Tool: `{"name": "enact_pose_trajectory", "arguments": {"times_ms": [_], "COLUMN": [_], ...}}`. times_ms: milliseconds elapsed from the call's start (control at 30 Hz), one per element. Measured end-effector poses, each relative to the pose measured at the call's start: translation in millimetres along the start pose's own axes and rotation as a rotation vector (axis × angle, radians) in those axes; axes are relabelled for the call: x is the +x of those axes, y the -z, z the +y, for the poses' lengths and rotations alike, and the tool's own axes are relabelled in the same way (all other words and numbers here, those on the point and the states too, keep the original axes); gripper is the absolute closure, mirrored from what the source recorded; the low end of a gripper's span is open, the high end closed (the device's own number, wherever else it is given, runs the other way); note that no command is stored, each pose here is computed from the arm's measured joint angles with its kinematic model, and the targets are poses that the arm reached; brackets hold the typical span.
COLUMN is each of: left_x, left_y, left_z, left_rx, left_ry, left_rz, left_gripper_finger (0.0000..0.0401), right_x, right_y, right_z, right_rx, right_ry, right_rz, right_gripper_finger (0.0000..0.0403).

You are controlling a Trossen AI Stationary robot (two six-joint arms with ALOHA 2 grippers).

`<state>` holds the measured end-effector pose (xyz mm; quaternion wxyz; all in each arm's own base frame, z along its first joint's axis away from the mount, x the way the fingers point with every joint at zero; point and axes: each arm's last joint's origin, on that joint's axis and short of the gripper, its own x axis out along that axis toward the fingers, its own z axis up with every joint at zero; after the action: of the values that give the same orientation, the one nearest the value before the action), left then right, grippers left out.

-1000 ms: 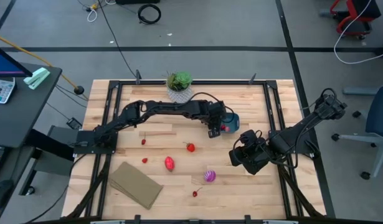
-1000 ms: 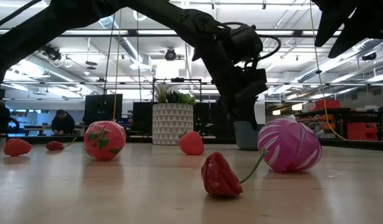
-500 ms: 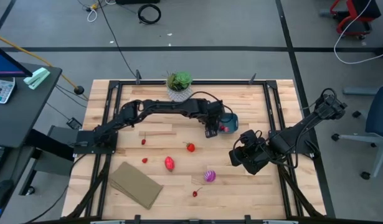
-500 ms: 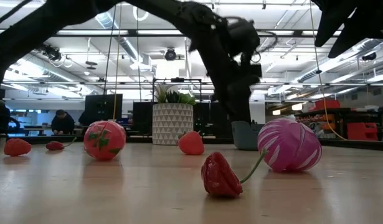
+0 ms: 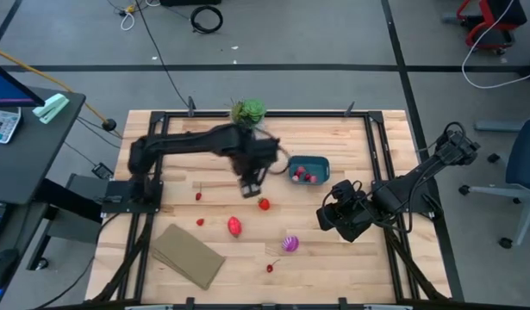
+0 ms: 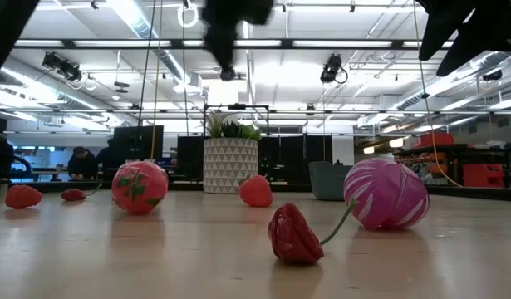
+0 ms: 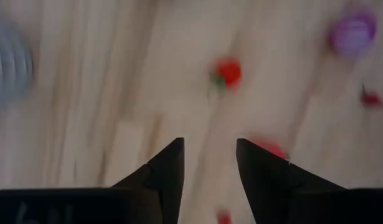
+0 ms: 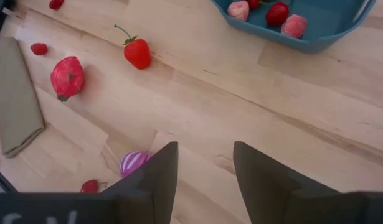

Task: Pick and placing Produce into tupperware
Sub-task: Put the top red cherry into the blue bin

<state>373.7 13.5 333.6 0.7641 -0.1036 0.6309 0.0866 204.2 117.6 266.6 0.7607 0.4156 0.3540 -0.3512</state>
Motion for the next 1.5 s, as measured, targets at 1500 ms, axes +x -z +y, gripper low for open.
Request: {"name": "enact_pose_trajectory", "arguments": {"times_ms": [1500], "left_x": [142], "left_y": [237], "left_z": [58], "left_rx": [-0.949], "left_ry": [-0.084], "left_rz": [-0.326], "left_gripper_finger": [0.0268], "right_x": [2], "right_y": [-8], "right_z": [5], "right_rx": [0.018], "right_ry": [-0.046], "right_rz": [-0.161], "right_gripper_finger": [0.0239]}}
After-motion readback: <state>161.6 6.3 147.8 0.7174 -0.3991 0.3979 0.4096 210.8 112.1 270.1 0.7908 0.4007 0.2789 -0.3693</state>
